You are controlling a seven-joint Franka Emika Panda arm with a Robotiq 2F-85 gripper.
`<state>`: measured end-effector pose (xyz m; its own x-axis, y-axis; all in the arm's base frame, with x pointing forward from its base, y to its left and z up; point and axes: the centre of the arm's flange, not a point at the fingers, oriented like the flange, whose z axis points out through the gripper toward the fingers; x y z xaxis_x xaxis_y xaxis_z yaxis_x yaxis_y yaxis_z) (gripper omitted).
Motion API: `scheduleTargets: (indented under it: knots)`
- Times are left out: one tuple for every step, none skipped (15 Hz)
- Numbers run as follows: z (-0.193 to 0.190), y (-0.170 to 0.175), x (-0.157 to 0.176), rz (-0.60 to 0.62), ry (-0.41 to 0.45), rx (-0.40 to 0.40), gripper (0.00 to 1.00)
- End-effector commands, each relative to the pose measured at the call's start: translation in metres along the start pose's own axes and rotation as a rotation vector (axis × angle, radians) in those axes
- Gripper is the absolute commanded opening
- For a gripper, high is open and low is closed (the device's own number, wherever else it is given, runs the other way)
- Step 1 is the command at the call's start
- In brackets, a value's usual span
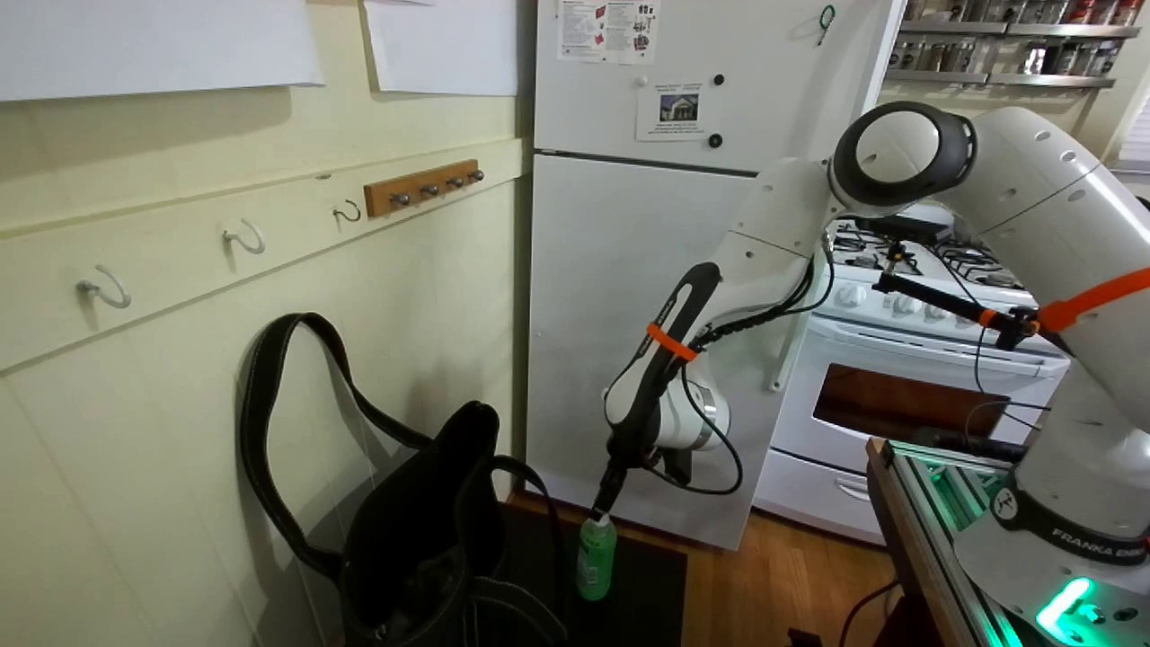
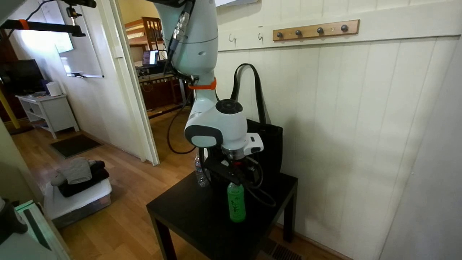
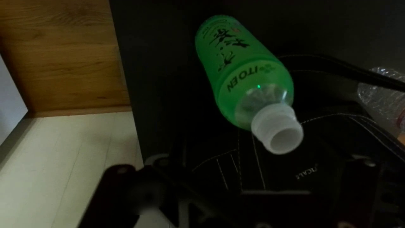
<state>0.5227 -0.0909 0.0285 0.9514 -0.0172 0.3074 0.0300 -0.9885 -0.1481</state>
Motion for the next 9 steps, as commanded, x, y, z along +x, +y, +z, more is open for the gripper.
scheduleTargets:
  knots:
    - [-0.035, -0.001, 0.02, 0.031, 0.033, 0.024, 1.0]
    - [-0.044, -0.001, 0.027, 0.049, 0.036, 0.035, 0.99]
    - [-0.052, -0.001, 0.034, 0.059, 0.04, 0.056, 1.0]
    - [-0.059, 0.0, 0.041, 0.078, 0.028, 0.083, 1.0]
    - [-0.064, 0.001, 0.046, 0.087, 0.023, 0.115, 1.0]
    - [-0.068, 0.004, 0.053, 0.1, 0.004, 0.154, 1.0]
    - [-0.07, 0.005, 0.058, 0.106, -0.027, 0.191, 1.0]
    - [-0.072, 0.008, 0.061, 0.123, -0.069, 0.21, 1.0]
    - [-0.076, 0.012, 0.063, 0.14, -0.106, 0.224, 1.0]
